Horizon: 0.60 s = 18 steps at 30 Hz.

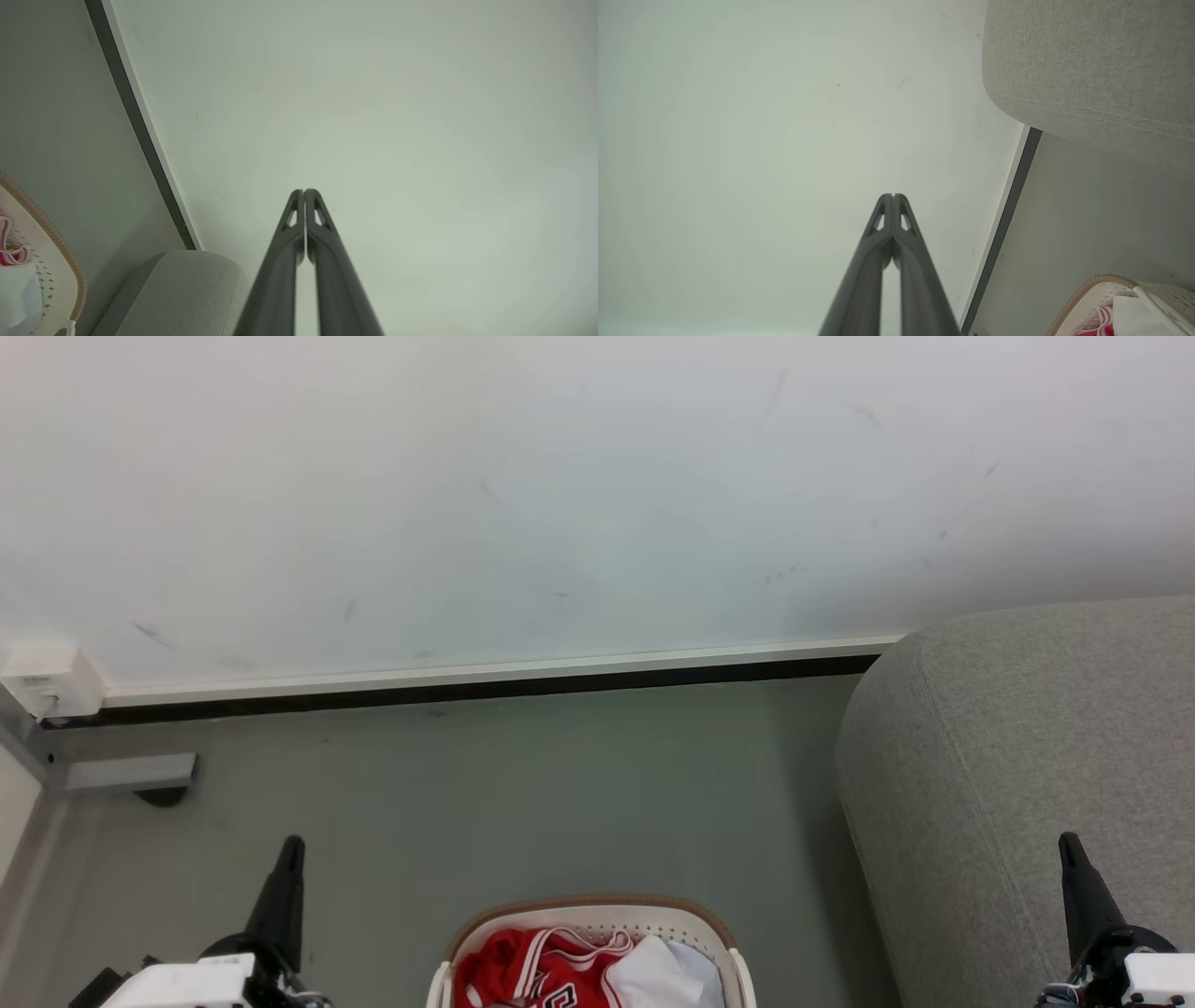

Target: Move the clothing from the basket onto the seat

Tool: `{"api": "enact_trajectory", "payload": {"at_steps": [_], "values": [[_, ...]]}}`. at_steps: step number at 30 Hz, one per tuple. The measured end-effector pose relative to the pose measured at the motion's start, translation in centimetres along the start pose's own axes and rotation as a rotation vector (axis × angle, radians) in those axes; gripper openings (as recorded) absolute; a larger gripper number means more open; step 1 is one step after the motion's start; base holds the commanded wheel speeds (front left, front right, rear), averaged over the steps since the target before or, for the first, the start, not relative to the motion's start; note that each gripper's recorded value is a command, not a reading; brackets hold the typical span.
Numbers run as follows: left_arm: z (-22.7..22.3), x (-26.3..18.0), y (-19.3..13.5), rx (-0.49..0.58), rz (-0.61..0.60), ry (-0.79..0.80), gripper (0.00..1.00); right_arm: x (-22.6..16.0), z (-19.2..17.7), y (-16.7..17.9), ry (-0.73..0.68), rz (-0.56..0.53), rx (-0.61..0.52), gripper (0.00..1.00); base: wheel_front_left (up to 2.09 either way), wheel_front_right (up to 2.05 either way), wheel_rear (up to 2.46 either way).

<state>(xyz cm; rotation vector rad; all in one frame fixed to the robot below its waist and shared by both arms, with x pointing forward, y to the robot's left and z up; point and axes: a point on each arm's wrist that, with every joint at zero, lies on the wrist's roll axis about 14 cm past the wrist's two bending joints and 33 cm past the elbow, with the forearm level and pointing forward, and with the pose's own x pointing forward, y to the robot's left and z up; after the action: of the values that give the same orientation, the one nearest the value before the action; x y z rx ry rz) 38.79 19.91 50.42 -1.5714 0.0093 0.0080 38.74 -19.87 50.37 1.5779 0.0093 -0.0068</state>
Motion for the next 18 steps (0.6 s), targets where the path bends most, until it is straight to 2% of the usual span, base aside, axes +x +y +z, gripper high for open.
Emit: {"api": "enact_trajectory", "payload": {"at_steps": [18], "values": [[0.0,0.0,0.0,0.0,0.0,0.0,0.0,0.0,0.0,0.0,0.0,0.0,0.0,0.0,0.0,0.0,0.0]]}}
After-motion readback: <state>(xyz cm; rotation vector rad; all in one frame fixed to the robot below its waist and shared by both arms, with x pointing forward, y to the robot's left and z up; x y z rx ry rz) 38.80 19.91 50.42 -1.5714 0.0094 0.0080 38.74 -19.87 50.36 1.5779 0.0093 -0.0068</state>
